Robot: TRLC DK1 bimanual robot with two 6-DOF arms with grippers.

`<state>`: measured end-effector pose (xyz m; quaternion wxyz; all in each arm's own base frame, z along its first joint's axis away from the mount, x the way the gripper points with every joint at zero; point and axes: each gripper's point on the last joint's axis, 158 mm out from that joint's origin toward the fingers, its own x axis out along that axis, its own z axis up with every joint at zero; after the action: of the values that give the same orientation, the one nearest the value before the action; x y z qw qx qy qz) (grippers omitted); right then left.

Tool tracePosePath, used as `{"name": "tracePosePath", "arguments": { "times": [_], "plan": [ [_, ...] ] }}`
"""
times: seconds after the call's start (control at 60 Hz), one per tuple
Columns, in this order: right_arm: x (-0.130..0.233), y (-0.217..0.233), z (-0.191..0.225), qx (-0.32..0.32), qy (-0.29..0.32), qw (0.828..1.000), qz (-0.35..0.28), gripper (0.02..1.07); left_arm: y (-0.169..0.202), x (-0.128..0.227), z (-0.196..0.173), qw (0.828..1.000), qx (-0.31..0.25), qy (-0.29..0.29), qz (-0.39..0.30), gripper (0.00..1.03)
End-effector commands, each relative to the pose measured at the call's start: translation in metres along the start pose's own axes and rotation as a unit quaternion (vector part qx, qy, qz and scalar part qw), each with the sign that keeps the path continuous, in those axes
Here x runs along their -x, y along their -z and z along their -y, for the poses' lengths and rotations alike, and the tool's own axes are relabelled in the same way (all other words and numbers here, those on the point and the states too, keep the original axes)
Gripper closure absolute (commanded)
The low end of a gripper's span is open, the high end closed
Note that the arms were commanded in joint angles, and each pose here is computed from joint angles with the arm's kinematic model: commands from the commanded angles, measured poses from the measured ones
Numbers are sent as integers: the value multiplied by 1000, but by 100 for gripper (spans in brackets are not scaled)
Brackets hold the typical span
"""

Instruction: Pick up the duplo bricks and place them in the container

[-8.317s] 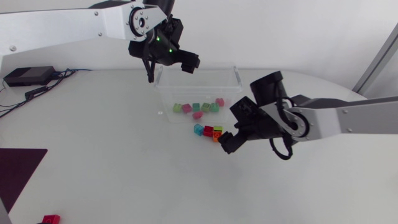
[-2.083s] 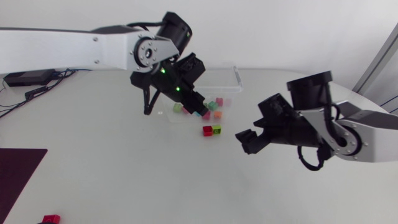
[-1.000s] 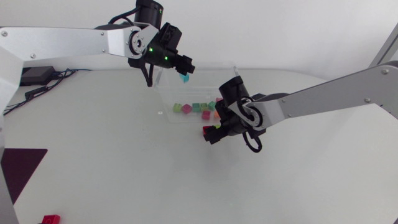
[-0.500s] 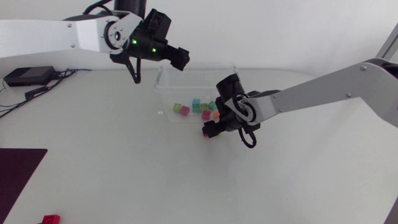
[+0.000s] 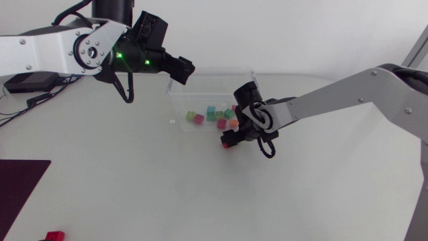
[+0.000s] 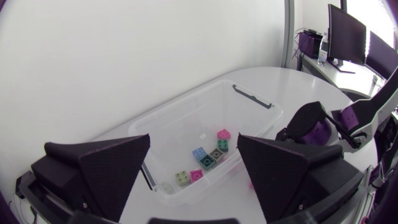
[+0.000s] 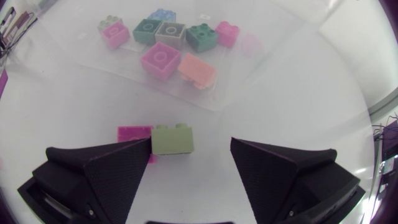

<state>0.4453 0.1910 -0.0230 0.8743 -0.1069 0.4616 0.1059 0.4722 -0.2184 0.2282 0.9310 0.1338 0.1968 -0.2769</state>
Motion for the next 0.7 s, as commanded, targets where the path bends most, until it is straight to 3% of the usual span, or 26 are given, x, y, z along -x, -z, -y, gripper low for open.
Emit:
{"name": "tracePosePath", "arguments": {
  "times": [0.0, 0.317, 0.683],
  "plan": [
    [-4, 1, 12, -23, 13, 1000, -6, 16, -2, 8, -2, 1000, 10, -1, 9, 5],
    [10, -1, 8, -24, -6, 1000, 4, 16, -1, 14, -2, 1000, 8, -1, 10, 5],
    [-5, 13, -19, 8, -15, 1000, -25, 16, 2, 14, -7, 1000, 10, -4, 8, 5]
  ]
}}
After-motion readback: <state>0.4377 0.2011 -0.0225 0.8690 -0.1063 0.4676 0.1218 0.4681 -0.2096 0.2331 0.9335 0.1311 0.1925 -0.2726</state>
